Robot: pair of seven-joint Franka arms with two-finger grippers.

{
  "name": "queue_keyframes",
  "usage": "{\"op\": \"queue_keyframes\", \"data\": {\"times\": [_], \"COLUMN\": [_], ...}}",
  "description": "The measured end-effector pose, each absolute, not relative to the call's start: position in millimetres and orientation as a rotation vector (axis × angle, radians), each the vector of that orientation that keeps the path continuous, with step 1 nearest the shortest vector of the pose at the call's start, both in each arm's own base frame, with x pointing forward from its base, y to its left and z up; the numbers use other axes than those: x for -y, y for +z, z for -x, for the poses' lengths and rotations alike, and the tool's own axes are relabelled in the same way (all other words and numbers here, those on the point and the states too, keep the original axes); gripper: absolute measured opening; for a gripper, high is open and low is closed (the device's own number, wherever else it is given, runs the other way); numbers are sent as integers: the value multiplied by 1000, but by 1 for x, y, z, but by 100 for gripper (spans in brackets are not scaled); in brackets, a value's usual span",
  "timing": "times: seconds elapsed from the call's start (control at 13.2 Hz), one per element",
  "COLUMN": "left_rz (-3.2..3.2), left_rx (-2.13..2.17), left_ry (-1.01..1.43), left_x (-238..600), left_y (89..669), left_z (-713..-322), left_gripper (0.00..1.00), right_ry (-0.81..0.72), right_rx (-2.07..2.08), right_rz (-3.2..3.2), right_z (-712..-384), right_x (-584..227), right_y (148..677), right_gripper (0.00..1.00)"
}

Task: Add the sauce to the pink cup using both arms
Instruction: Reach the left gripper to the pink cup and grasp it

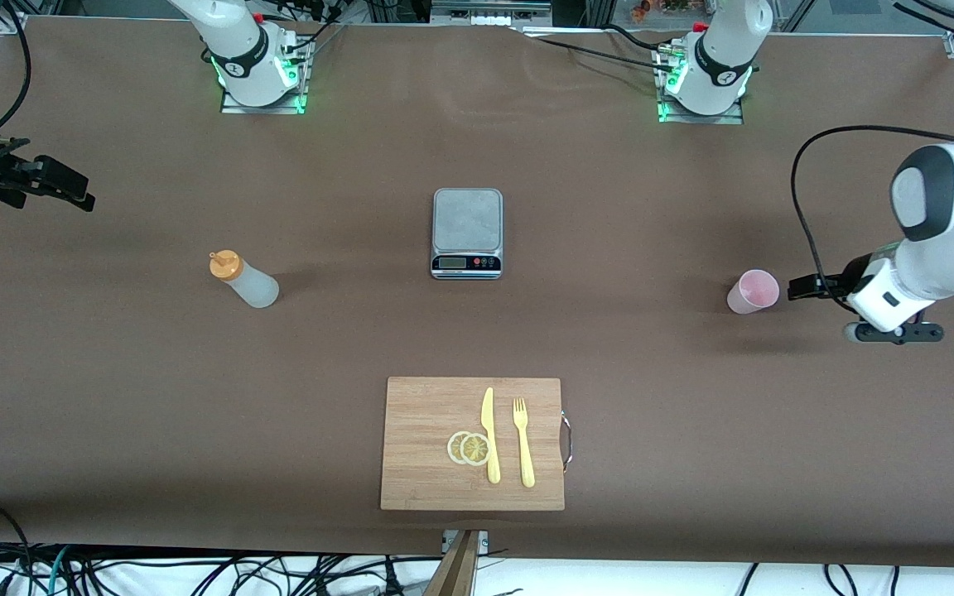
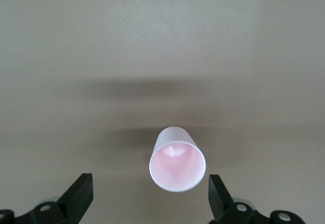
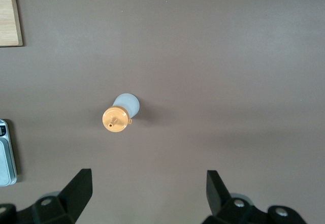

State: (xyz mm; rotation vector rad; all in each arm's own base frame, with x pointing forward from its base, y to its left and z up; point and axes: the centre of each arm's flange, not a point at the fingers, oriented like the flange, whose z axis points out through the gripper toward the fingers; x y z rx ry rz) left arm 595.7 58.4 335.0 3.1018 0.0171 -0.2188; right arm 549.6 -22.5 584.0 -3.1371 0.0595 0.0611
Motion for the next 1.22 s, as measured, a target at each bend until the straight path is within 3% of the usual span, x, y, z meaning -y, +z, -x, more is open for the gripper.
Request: {"op": "queue_keyframes", "data": {"times": [0.38, 0.91, 1.14, 1.22], "left_rz": [-3105, -3106, -3107, -3107], "left_rx": [2, 20, 21, 21], "left_ry": [-153, -142, -143, -144], "left_x": [-73, -74, -73, -73], "left_y": [279, 249, 239, 239], "left_z": [-567, -554, -547, -547], "left_gripper": [100, 98, 95, 89], "right_ry": [61, 62, 62, 62], "right_rx": [-60, -60, -60, -60], "right_rz": [3137, 3137, 3137, 3137], "right_z": [-550, -550, -550, -550], "right_x": [23, 23, 23, 23], "right_y": [584, 584, 584, 584], "right_gripper": [100, 100, 100, 100]}}
